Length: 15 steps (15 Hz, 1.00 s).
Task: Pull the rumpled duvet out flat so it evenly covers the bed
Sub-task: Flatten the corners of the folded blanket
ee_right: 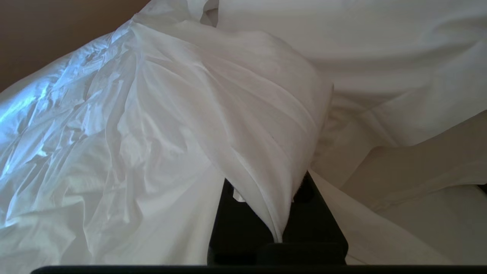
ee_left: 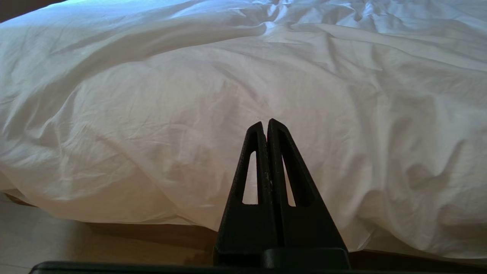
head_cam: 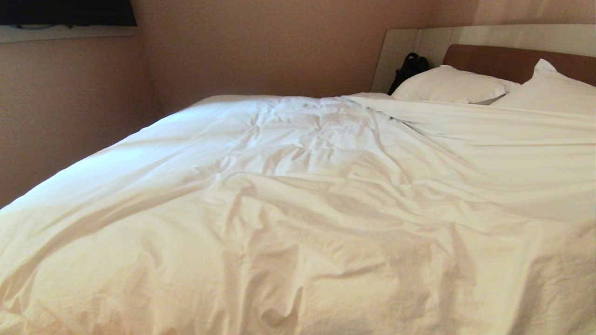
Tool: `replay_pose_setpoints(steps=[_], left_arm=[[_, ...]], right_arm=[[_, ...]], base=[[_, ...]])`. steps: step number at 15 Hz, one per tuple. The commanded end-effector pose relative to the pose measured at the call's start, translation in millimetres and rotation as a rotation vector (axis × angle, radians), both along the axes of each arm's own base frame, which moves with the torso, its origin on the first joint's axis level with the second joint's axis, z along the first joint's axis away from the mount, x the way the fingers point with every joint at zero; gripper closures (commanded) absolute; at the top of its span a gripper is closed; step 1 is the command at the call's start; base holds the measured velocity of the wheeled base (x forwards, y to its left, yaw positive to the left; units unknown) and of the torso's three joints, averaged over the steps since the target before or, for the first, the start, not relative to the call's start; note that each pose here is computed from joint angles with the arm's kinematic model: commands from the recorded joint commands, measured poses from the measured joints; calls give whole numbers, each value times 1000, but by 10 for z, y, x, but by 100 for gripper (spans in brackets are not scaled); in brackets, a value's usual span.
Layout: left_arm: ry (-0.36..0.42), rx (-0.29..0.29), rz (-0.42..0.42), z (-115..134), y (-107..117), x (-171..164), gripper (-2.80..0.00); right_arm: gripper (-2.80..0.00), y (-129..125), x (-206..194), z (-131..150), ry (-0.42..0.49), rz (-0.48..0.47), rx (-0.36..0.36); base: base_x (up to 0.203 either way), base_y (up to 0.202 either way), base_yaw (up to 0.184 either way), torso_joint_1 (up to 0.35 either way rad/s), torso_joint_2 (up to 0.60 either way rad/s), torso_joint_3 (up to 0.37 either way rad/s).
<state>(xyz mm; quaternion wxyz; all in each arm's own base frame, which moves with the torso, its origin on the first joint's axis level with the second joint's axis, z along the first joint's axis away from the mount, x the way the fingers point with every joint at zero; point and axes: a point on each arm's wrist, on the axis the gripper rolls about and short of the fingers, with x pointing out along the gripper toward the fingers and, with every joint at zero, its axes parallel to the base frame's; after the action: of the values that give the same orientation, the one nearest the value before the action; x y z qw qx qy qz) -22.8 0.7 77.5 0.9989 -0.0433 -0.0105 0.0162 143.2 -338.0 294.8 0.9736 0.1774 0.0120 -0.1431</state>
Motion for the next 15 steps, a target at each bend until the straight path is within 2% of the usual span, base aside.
replay_pose_setpoints(steps=[1,8,10,13,15], left_arm=[[0,-1,0,0,0,0,0],[1,-1,0,-1,0,0,0],[0,-1,0,0,0,0,0],[0,-1,0,0,0,0,0],[0,-1,0,0,0,0,0]], right_arm=[[0,-16,-14,25,-6,-1,-5],[0,19,-64,106,-24,-3,9],[0,111,-68,167,-28,9,1],[0,498,10,316,-41,112,-20],[0,907,38,450,-56,200,-51]], base=[[0,0,0,0,0,0],[0,0,0,0,0,0],[0,0,0,0,0,0],[0,0,0,0,0,0],[0,0,0,0,0,0]])
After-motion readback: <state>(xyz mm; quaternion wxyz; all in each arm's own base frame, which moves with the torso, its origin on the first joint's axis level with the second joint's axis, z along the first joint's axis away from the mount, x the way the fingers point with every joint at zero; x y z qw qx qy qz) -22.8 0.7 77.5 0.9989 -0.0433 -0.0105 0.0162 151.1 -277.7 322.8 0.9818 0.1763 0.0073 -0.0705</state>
